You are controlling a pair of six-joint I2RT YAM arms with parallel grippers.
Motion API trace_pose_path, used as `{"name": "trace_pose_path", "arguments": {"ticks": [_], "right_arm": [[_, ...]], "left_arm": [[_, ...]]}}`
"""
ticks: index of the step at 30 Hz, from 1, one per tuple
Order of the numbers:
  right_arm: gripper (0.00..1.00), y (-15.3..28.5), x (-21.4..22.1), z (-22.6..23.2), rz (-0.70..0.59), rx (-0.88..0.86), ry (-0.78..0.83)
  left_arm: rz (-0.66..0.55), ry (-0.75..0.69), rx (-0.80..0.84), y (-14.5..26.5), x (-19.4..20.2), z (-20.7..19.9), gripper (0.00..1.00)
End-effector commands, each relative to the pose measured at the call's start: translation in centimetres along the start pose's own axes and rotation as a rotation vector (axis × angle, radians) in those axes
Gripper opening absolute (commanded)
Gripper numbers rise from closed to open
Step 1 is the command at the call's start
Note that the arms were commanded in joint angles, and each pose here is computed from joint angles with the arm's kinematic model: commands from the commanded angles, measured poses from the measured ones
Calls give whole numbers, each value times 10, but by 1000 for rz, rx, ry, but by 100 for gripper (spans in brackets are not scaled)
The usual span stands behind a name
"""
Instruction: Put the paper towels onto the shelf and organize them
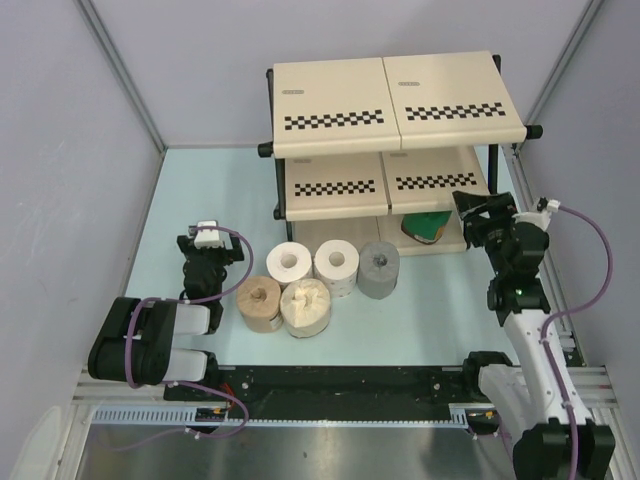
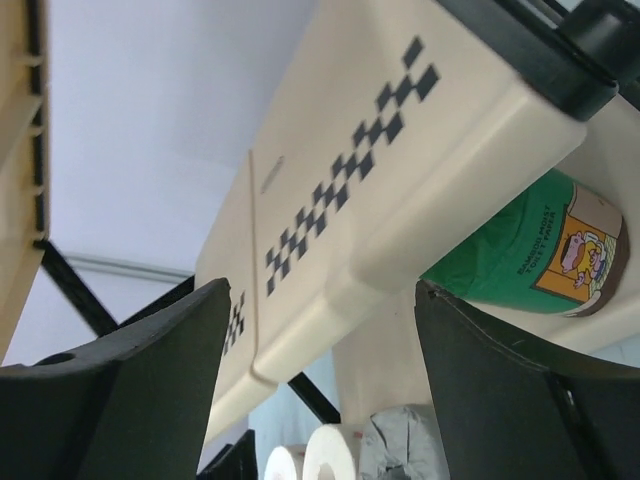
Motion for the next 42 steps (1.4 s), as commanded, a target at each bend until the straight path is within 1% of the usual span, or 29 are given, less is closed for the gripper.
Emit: {"name": "trace_pose_path", "arguments": {"ticks": [1,2,3,4,5,6,7,8,9,10,11,12,13,14,15,17,20,22,25,34,36,40,42], "right_arm": [[79,34,12,7,43,-44,130],[79,40,16,-1,61,0,172],[79,51,24,3,93,-29,212],[78,57,30,-1,118,-10,245],[77,61,31,-3,111,-2,306],[76,66,42,-3,150,-5,340],[76,71,46,-9,170,27,368],[75,72,49,-13,149,61,400],[75,74,54,-17,158,79,438],[75,78,69,-20,223,87,479],[77,76,72,-24,196,118,512],[77,76,78,-25,206,125,543],[78,81,93,-23,258,96,571],[79,75,100,-28,239,138,609],[80,74,107,-30,252,141,630],[80,67,124,-34,274,165,648],[79,57,136,-41,265,210,636],[78,52,139,-41,233,218,629],[78,47,143,-43,219,225,637],[78,37,152,-56,252,268,666],[77,34,151,-60,248,288,665],[72,32,155,-71,281,331,678],[71,31,157,-75,290,347,682]], "left_arm": [[-64,17,1,-4,-13,2,100],[-65,20,2,-4,-13,1,100],[-64,17,2,-4,-13,1,100],[-65,18,2,-4,-13,1,100],[-65,18,2,-4,-13,1,100],[-65,18,2,-4,-13,1,100],[-65,18,2,-4,-13,1,100],[-65,17,2,-4,-13,2,100],[-65,18,2,-4,-13,1,100],[-67,19,1,-4,-14,2,100],[-65,17,2,-4,-13,1,100],[-64,20,2,-4,-13,1,100],[-64,18,1,-4,-13,2,100],[-63,18,-1,-4,-13,2,100],[-65,18,2,-4,-13,1,100],[-65,17,2,-4,-13,2,100],[-67,19,0,-4,-14,2,100],[-65,17,2,-4,-13,1,100],[-65,18,2,-4,-13,1,100],[-65,17,0,-4,-13,2,100],[-67,17,1,-4,-14,2,100],[-65,17,2,-4,-13,1,100],[-65,17,2,-4,-13,2,100]]}}
Point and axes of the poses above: each gripper's point midway between its finger pads, its own y axis back along the fingers, its own z axis along the line the jaws close on, x = y × z, the point moved 9 cm from there along y, back along the fingers, and after that the axes turned 11 degrees about -y, right-handed, at the moved point
